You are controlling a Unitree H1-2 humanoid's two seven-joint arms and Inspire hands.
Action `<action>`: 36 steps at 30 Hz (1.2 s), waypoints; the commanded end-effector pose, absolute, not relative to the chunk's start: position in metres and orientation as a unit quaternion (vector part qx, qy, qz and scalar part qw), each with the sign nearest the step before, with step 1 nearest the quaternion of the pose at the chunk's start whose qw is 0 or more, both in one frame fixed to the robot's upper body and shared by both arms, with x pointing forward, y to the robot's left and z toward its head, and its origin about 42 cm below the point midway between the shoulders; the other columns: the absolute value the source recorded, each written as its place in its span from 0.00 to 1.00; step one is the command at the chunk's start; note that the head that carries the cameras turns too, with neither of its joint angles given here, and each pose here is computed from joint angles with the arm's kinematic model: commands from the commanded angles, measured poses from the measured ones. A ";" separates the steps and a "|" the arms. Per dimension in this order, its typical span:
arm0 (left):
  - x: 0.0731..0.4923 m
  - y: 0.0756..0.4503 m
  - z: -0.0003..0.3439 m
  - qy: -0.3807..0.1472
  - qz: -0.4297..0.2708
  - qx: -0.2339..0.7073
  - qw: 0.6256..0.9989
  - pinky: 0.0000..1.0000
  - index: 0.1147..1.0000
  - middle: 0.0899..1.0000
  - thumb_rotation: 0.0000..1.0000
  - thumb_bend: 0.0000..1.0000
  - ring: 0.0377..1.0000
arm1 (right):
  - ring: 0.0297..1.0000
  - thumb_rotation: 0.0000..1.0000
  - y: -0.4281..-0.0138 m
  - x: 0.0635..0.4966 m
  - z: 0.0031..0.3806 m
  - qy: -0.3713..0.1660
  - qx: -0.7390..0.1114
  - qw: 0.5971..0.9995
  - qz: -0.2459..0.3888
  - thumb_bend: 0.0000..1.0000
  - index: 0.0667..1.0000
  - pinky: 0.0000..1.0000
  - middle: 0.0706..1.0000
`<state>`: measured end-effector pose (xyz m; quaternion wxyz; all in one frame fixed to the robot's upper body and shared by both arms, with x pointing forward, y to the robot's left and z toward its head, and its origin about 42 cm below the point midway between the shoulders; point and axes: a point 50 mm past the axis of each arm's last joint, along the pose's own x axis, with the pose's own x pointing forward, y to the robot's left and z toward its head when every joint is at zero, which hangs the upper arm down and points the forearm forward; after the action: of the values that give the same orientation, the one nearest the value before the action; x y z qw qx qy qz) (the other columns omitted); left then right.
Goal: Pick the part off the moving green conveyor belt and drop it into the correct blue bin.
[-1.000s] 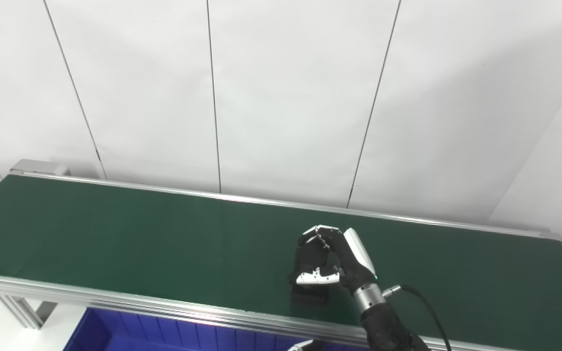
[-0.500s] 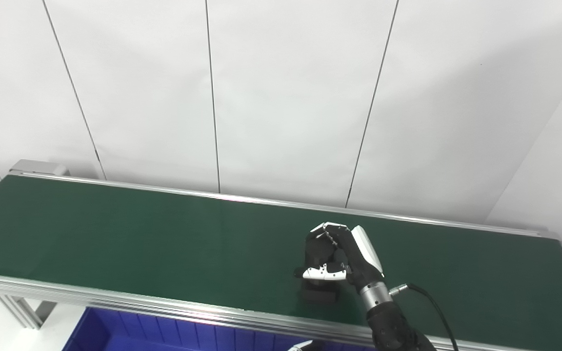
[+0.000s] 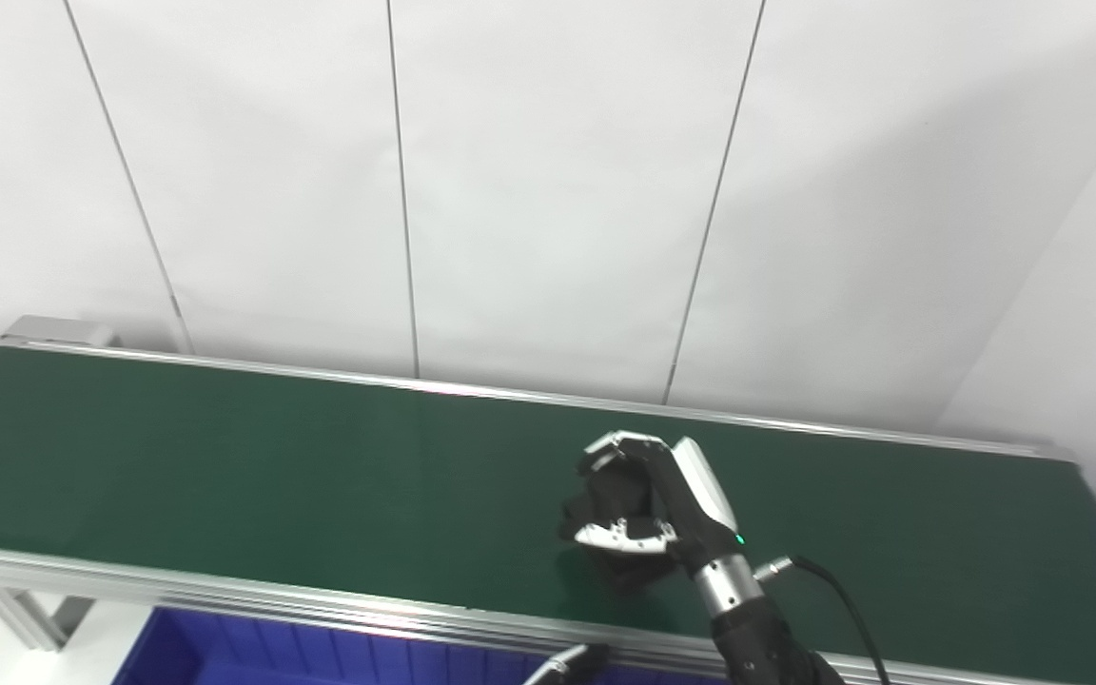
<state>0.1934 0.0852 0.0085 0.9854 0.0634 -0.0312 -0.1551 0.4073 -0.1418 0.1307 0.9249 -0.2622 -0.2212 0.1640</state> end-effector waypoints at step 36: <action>0.227 0.153 0.072 -0.131 -0.138 -0.001 0.982 0.82 0.88 0.88 1.00 0.56 0.87 | 0.33 0.00 -0.221 0.321 0.189 -0.249 -0.296 0.920 0.065 0.52 0.48 0.30 0.39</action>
<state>0.2246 0.1539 0.0603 0.9860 0.0095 -0.0986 -0.1344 0.3209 -0.2197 0.1712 0.9251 -0.2973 -0.2224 0.0791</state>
